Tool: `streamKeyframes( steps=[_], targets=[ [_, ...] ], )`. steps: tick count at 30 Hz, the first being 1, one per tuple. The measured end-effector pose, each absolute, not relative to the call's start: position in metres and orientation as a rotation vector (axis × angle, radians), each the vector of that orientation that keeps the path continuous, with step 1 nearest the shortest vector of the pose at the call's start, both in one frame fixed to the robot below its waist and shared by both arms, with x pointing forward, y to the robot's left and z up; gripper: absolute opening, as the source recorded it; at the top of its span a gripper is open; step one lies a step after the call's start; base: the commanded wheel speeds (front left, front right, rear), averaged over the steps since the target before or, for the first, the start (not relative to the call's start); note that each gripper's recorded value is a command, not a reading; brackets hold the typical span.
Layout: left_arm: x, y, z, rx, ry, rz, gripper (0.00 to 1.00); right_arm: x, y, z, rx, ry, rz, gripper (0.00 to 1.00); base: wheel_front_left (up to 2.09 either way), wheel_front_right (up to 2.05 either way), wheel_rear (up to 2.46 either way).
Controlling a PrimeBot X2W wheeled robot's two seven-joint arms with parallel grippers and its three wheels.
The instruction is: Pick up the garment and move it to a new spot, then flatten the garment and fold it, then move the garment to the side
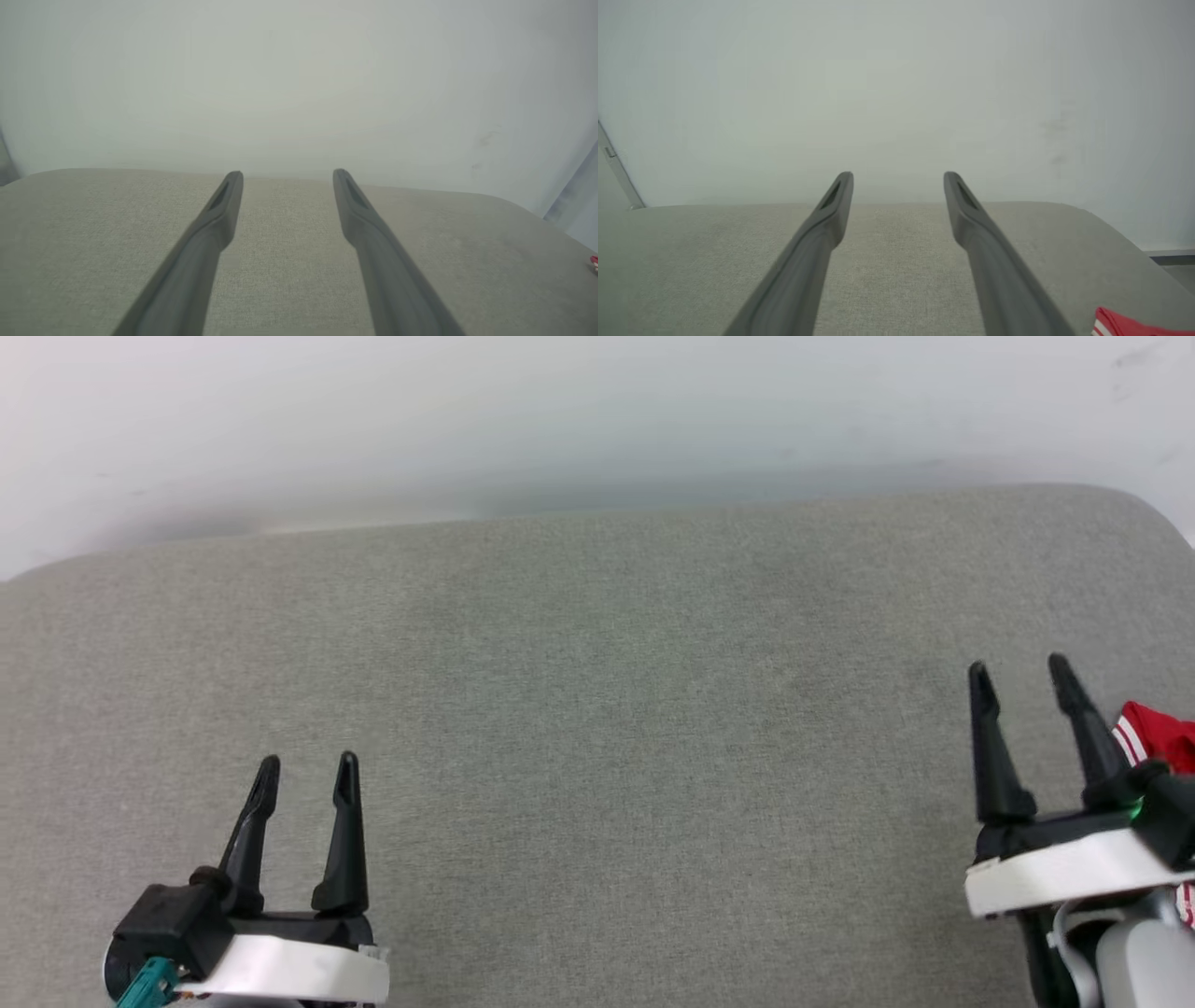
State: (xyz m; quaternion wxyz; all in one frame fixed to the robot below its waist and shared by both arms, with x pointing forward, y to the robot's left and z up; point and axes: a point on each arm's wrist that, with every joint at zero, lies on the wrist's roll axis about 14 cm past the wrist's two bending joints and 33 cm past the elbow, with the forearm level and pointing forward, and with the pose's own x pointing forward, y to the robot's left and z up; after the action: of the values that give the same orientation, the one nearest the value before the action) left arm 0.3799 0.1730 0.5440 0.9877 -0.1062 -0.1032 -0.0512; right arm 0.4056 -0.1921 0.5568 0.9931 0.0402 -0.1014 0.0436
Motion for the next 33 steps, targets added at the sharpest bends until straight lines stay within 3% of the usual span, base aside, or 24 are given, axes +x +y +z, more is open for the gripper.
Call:
streamKeyframes(
  steps=[13,33],
  targets=[
    [0.366,0.182,0.53,-0.223,-0.166,-0.061,1.0,0.382,-0.173,0.533,0.114,-0.157,0.095,1.0,0.0,0.0,0.0],
    [0.363,0.172,0.53,-0.21,-0.162,-0.093,1.0,0.375,-0.174,0.53,0.101,-0.155,0.086,1.0,0.0,0.0,0.0]
  ],
)
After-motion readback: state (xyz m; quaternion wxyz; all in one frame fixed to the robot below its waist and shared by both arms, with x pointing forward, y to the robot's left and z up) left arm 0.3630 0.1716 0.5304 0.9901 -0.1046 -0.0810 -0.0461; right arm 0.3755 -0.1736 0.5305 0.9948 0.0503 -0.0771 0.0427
